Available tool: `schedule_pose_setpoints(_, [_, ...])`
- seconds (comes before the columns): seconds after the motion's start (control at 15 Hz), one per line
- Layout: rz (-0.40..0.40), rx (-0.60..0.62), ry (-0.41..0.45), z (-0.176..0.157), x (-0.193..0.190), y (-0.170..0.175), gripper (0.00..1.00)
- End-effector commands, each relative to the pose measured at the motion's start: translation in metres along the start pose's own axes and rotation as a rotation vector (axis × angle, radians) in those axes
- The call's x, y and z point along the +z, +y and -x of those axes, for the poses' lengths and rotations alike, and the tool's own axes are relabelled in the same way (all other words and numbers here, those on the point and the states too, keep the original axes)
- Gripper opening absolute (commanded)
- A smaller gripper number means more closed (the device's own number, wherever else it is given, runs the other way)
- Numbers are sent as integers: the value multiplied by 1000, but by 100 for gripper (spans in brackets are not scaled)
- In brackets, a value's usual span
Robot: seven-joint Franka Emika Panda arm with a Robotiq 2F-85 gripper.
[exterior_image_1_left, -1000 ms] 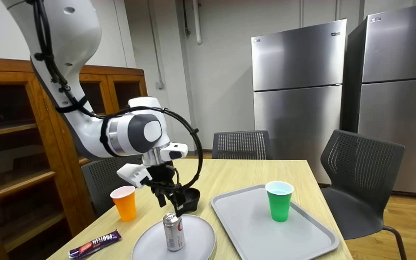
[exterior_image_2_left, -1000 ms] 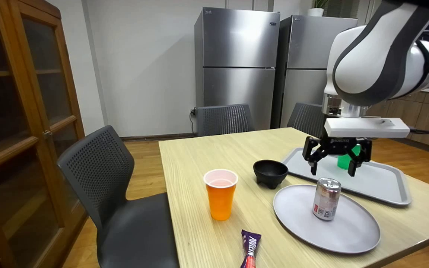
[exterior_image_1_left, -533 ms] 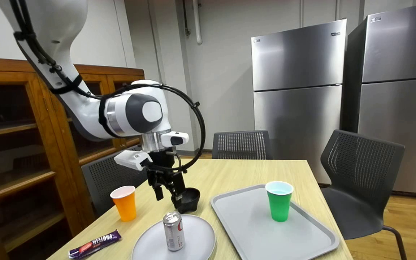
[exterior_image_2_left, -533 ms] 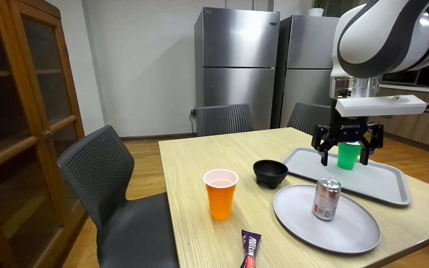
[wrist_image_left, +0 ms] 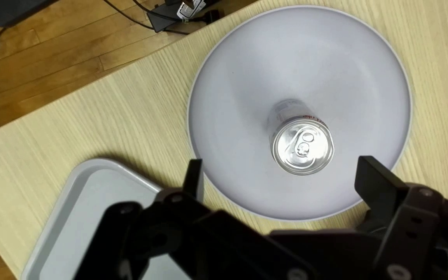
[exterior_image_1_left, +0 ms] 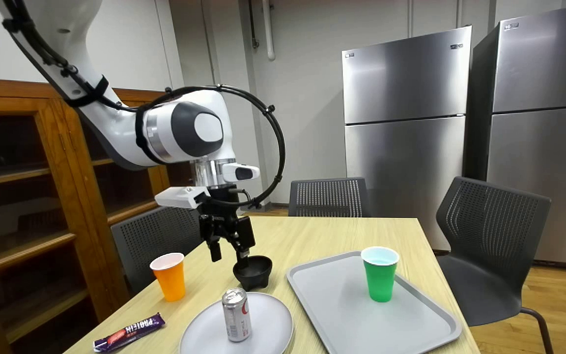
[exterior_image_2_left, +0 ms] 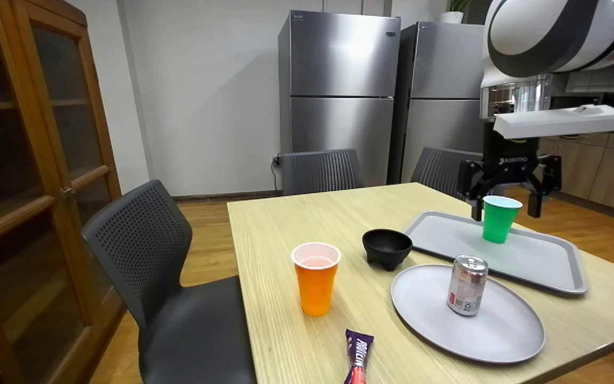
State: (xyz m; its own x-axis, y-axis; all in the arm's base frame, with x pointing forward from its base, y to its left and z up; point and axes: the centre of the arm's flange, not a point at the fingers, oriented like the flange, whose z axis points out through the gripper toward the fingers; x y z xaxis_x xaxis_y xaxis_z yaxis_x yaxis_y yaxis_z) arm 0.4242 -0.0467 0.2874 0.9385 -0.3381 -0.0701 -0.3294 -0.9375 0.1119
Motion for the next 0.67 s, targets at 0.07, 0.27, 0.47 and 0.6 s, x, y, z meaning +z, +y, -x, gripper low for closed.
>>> schedule_pose_setpoints(0.07, [-19,-17,-9,0,-28,8,100])
schedule_pose_setpoints(0.27, [-9,-2,4,-2,-16,5,100])
schedule_pose_setpoints(0.47, [-8,-1,4,-2,-18,6,100])
schedule_pose_setpoints(0.6, [-8,-1,4,-2,-18,6,100])
